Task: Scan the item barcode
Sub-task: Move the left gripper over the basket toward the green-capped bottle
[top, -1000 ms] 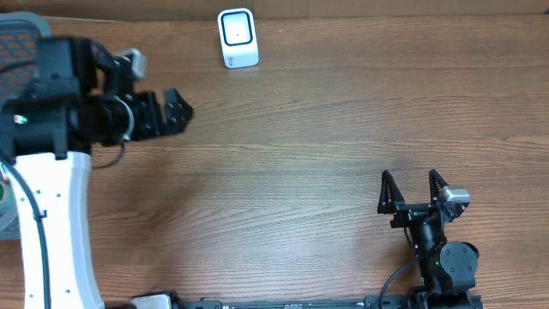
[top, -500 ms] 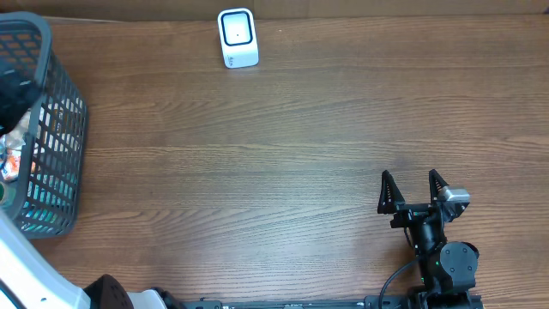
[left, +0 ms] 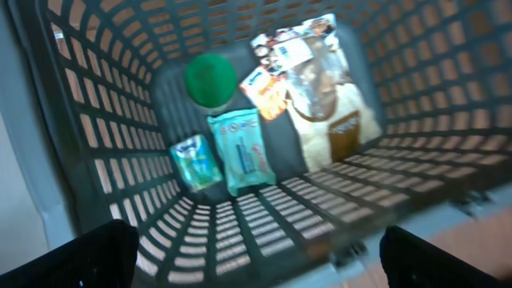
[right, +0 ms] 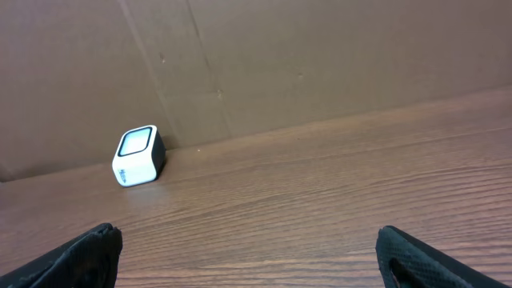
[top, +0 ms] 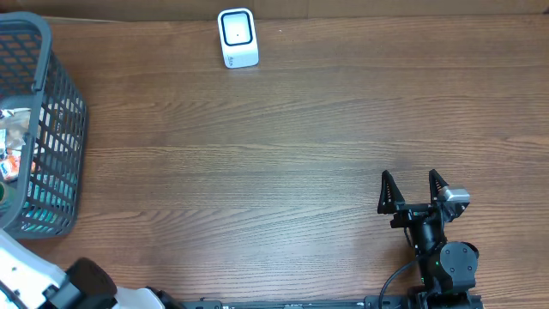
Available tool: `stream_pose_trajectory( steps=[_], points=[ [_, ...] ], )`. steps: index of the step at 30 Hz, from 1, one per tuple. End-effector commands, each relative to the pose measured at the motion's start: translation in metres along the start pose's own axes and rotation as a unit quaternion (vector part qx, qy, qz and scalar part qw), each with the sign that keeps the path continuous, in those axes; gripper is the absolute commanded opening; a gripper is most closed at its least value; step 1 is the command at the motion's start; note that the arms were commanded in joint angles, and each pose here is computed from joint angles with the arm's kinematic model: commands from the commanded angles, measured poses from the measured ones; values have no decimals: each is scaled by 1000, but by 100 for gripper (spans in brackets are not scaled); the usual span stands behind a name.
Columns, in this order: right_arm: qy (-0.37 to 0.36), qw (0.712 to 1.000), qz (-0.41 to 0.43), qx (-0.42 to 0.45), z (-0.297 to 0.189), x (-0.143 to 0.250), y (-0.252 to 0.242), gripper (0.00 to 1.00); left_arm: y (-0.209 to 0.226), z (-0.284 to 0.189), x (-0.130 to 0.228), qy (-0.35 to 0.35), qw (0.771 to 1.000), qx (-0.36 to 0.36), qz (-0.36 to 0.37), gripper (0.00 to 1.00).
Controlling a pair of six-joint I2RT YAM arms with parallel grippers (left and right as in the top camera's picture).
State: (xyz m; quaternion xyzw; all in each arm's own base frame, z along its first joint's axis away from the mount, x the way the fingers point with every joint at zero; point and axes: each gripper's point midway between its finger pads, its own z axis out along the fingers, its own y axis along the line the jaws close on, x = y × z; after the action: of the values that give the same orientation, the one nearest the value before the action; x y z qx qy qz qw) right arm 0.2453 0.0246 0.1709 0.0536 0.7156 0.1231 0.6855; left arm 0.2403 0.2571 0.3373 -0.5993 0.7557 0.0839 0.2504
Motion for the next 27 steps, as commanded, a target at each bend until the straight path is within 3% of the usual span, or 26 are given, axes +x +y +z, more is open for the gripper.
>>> stream_pose_trajectory(
  steps=[1,5,9,27],
  points=[
    [-3,1000,-4,-1,0,1,0,100,7,23,-4,13,999,-39,17,100],
    [-3,1000,-4,-1,0,1,0,100,5,51,-1,45,997,-56,43,99],
    [-3,1000,-4,-1,0,1,0,100,7,75,1,71,993,-76,55,92],
    [-3,1000,-4,-1,0,1,0,100,31,135,-28,61,990,-75,99,95]
  ],
)
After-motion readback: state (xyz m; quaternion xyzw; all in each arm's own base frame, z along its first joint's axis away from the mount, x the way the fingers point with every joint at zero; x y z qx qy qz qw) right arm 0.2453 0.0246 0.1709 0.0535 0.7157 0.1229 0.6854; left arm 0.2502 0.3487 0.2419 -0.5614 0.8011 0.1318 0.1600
